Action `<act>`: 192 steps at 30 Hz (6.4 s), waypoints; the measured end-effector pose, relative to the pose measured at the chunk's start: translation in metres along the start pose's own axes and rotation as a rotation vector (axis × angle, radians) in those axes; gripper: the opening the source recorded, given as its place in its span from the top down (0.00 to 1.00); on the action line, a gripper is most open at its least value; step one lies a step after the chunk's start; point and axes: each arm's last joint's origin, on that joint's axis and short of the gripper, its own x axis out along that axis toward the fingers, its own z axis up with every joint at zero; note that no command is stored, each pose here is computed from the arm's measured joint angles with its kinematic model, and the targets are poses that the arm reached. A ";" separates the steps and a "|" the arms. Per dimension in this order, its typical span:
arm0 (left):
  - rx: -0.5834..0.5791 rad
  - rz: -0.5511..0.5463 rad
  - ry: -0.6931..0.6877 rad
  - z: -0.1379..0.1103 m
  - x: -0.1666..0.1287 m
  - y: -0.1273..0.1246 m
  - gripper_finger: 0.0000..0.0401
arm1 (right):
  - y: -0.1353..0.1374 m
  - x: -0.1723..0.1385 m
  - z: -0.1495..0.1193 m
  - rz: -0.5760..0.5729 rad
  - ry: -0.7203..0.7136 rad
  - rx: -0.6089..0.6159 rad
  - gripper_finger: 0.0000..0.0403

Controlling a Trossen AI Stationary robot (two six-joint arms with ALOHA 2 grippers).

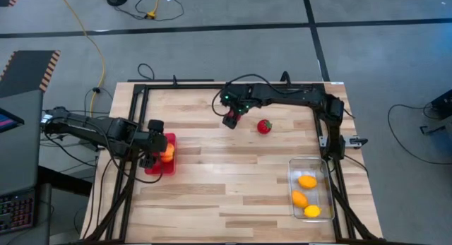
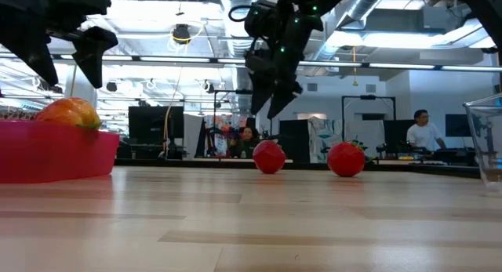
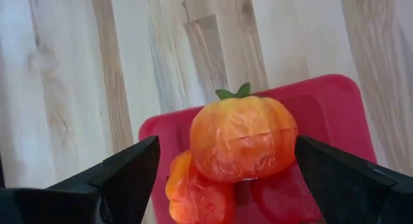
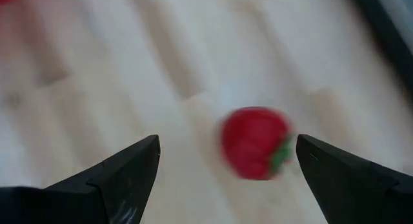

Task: Sort produce into baskets
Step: Put the left red tomato into the red bin

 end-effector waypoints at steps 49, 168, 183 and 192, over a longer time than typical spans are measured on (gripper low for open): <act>-0.057 -0.015 0.006 -0.001 0.000 0.000 0.14 | 0.047 0.076 -0.005 -0.046 0.060 0.022 0.24; -0.547 -0.044 0.138 -0.037 -0.009 -0.002 0.33 | 0.056 0.026 0.018 0.362 0.116 -0.085 0.03; -0.450 -0.048 0.314 -0.021 0.013 -0.007 0.33 | 0.030 0.028 0.013 0.322 0.216 -0.042 0.03; -0.448 -0.040 0.343 -0.019 0.018 -0.008 0.32 | 0.025 0.028 0.013 0.315 0.228 -0.031 0.03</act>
